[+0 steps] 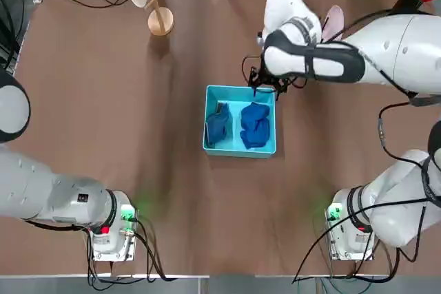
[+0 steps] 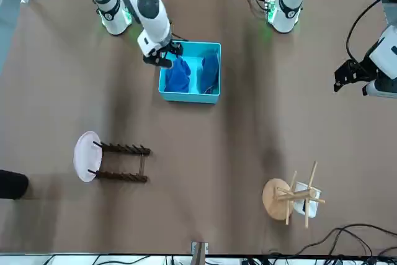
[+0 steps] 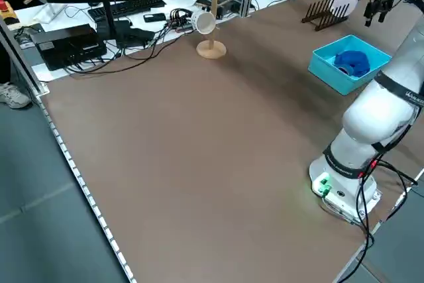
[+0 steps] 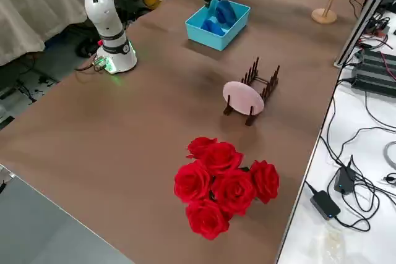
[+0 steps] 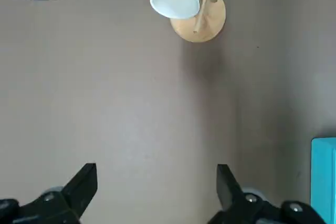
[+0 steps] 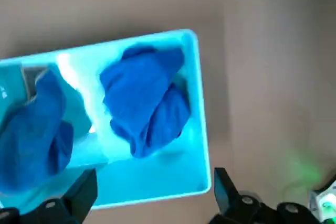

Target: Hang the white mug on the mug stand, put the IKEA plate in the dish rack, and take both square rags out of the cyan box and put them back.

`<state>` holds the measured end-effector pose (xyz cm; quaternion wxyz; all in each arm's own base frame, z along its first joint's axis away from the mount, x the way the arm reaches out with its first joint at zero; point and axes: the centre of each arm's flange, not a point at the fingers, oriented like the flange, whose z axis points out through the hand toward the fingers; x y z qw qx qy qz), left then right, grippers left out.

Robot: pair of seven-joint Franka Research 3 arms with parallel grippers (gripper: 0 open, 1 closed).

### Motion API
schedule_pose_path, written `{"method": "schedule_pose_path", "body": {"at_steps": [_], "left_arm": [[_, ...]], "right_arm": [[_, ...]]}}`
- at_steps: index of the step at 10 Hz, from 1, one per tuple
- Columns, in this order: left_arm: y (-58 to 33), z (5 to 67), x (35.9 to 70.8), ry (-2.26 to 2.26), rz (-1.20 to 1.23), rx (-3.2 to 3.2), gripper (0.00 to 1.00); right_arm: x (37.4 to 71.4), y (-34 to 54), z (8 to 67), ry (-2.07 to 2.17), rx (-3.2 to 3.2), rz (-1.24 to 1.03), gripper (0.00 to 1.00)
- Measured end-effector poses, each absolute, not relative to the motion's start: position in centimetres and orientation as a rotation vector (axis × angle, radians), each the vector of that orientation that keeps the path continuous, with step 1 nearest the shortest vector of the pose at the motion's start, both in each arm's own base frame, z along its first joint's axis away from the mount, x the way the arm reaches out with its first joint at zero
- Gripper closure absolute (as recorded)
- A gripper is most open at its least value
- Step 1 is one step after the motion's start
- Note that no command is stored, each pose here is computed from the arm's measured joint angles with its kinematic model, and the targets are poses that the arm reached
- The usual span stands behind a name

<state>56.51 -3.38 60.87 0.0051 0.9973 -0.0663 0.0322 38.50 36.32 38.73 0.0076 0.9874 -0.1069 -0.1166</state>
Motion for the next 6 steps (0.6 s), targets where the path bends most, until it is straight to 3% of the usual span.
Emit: {"method": "schedule_pose_path", "body": {"at_steps": [3,6], "left_arm": [[-3.4,60.9,56.5,-0.208,0.097,3.123,0.00],[-3.5,60.8,56.4,-0.211,0.090,3.123,0.00]], "right_arm": [[49.0,23.9,47.5,-0.329,3.126,-0.391,0.01],[54.2,11.4,54.0,-0.322,3.185,-0.261,0.01]]}}
